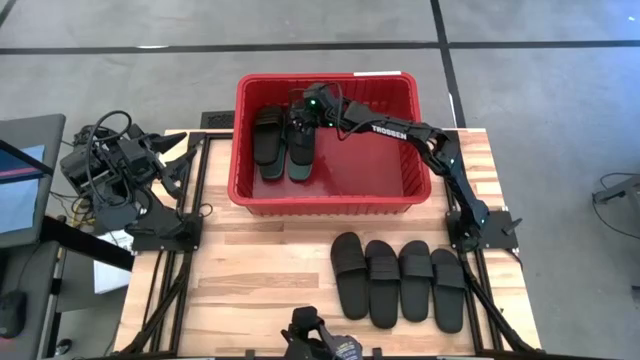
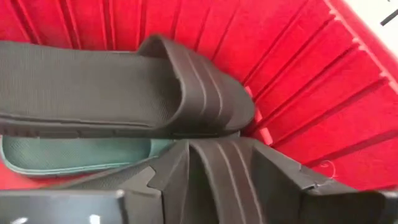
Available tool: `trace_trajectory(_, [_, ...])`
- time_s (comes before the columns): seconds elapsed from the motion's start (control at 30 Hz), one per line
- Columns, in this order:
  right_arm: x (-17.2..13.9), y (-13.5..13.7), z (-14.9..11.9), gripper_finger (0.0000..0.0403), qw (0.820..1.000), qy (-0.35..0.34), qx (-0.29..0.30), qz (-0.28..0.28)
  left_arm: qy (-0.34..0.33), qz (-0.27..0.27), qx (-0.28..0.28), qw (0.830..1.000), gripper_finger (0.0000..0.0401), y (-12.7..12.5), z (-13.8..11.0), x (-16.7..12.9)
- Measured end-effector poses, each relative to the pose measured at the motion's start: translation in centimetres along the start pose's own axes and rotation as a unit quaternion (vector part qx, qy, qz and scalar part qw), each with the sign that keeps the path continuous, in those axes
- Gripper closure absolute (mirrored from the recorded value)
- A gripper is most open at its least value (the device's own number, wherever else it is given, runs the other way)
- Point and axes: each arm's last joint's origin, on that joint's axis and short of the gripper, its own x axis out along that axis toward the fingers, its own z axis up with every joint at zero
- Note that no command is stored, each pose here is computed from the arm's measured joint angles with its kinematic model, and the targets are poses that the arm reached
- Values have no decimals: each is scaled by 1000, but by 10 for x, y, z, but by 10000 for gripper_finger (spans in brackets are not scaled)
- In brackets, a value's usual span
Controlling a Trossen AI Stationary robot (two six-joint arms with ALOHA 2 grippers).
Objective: Pick and place slides into bin
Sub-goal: Put the black slide into the red bin
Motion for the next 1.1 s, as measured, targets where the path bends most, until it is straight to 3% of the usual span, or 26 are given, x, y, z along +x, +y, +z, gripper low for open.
trace_trajectory(0.27, [-17,-8,19,223,1000,-4,0,31,1,0,0,1000,181,0,0,0])
trace_trajectory(0.63, [-62,-17,65,236,998,-46,-7,53,-1,1,20,1000,181,0,0,0])
trace_trajectory(0.9, [-114,-25,84,239,995,-81,-2,52,-1,1,21,1000,181,0,0,0])
trace_trajectory(1.1, [-156,-24,90,239,990,-82,29,110,-1,1,36,999,181,0,0,0])
